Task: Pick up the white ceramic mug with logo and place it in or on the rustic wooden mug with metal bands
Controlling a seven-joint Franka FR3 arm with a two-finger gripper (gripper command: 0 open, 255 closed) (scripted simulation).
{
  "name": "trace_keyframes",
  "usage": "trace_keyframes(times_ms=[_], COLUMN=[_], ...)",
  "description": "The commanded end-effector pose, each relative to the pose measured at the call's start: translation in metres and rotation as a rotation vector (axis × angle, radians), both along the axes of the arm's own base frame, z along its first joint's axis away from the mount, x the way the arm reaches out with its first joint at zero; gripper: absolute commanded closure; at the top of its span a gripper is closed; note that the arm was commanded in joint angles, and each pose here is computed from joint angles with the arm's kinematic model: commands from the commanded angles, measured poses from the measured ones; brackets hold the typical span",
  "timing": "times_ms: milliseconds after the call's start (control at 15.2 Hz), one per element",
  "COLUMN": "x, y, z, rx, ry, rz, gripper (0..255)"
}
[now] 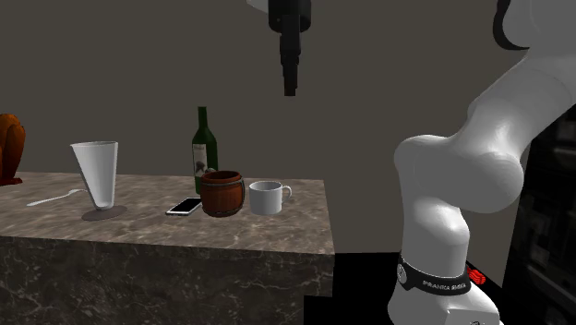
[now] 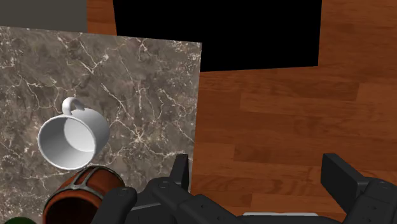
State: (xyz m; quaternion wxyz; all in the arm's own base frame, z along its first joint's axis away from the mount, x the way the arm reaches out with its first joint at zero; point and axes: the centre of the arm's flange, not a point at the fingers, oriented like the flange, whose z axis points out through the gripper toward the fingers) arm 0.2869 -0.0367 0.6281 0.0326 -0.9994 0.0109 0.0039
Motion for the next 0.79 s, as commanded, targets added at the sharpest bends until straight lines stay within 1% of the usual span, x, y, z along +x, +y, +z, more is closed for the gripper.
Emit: trace_keyframes(times_ms=[0,726], x=[0.000,0.022], y=[0.000,-0.112], z=[0.000,-0.089], rx=[0.000,-0.004], ry=[0.000,-0.003], rz=[0.000,0.012], gripper=[0,0])
